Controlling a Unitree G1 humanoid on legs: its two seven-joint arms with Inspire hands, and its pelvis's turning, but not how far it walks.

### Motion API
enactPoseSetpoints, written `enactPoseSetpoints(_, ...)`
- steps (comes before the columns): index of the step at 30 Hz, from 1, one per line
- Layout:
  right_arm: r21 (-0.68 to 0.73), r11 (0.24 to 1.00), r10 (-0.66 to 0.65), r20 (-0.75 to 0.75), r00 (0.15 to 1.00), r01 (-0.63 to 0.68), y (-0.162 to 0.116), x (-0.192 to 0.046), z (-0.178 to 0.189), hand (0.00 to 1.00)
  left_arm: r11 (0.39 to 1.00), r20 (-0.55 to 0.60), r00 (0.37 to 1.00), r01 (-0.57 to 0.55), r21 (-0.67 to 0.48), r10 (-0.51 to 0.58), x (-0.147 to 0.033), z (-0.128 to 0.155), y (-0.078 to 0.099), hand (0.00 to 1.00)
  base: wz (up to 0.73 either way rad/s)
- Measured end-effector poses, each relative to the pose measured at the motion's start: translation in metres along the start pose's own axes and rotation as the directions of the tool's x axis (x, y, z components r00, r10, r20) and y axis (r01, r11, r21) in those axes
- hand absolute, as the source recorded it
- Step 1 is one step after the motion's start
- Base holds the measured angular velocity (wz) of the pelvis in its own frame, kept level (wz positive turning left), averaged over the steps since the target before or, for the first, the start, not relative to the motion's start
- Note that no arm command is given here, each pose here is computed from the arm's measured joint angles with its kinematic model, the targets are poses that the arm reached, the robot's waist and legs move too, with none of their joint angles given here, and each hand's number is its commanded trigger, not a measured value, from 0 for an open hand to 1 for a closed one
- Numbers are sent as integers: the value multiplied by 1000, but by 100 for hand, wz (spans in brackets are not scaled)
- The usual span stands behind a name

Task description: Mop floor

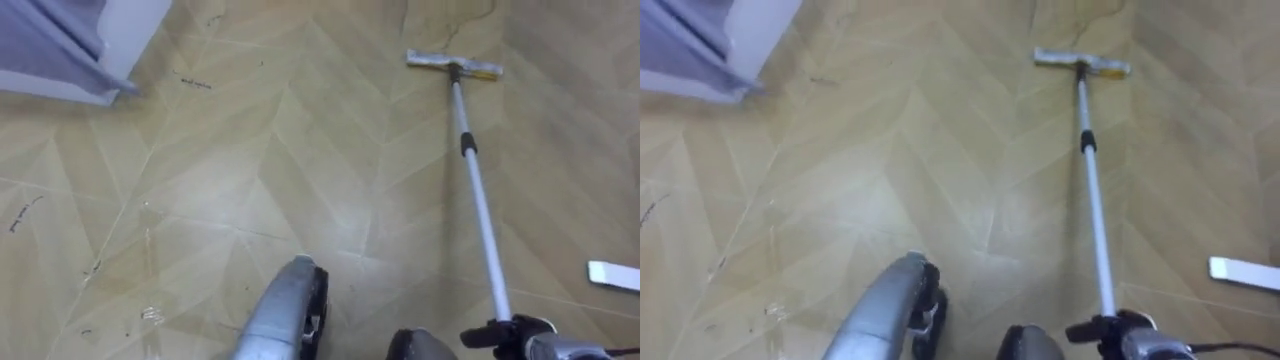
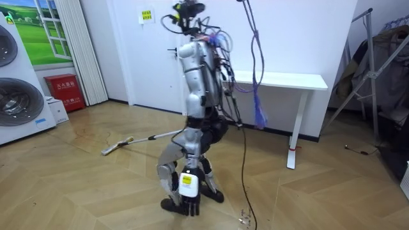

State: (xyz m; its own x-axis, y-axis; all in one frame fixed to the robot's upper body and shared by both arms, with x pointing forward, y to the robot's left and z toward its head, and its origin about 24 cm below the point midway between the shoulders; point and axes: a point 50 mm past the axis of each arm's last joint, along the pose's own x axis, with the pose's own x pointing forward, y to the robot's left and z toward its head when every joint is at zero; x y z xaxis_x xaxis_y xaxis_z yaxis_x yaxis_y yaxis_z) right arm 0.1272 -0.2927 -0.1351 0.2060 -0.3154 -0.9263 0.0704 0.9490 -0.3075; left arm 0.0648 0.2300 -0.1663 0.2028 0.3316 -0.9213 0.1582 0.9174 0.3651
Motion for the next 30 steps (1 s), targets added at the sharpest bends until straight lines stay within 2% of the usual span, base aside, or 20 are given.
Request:
enactPoseSetpoints(4, -31, 996, -86, -174, 981, 82, -27, -2, -66, 100, 1000, 22, 1000, 18, 2, -19, 0, 9, -2, 0, 34)
enactPoseSetpoints(6, -52, 993, -113, -245, 963, 103, -27, -5, -97, 100, 1000, 51, 999, -7, -4, 7, 0, 17, 0, 0, 20)
enactPoseSetpoints(8, -45, 994, -108, -264, 959, 100, -19, -6, -108, 100, 999, 95, 995, -37, -17, 38, 0, 25, 4, 0, -9)
enactPoseSetpoints(9, -39, 996, -89, -251, 964, 81, -7, -4, -106, 100, 998, 121, 991, -50, -22, 53, -1, 31, 5, 0, 0)
enactPoseSetpoints(12, 3, 999, -45, -260, 965, 48, 17, -4, -111, 100, 999, 134, 990, -33, -18, 36, -2, 34, -2, 0, 8)
enactPoseSetpoints(14, 29, 999, -34, -292, 956, 44, 22, -5, -117, 100, 1000, 122, 992, -22, -10, 23, -3, 31, -8, 0, 7)
enactPoseSetpoints(17, 51, 997, -43, -310, 950, 61, 21, -5, -112, 100, 1000, 59, 998, -27, -1, 27, -3, 14, -9, 0, 16)
enactPoseSetpoints(20, 60, 994, -70, -261, 963, 89, 14, -1, -72, 100, 998, 26, 997, -66, 3, 66, -2, 6, -2, 0, 3)
enactPoseSetpoints(23, 94, 988, -117, -55, 992, 122, -8, -3, 10, 100, 997, 49, 996, -76, -4, 76, -3, 9, -1, 0, -37)
enactPoseSetpoints(25, 126, 988, -95, 64, 993, 87, -8, -8, 48, 100, 996, 67, 993, -94, -9, 95, -3, 9, 7, 0, -26)
enactPoseSetpoints(27, 153, 987, -72, 115, 991, 54, -7, -11, 61, 100, 995, 69, 993, -99, -6, 99, -3, 6, 10, 0, 15)
enactPoseSetpoints(29, 176, 984, -50, 92, 995, 33, -5, -8, 51, 100, 996, 75, 994, -86, 3, 86, -4, 3, 9, 0, 29)
enactPoseSetpoints(30, 187, 982, -42, 47, 998, 32, -7, -5, 32, 100, 997, 70, 995, -70, 10, 70, -4, 1, 7, 0, 40)
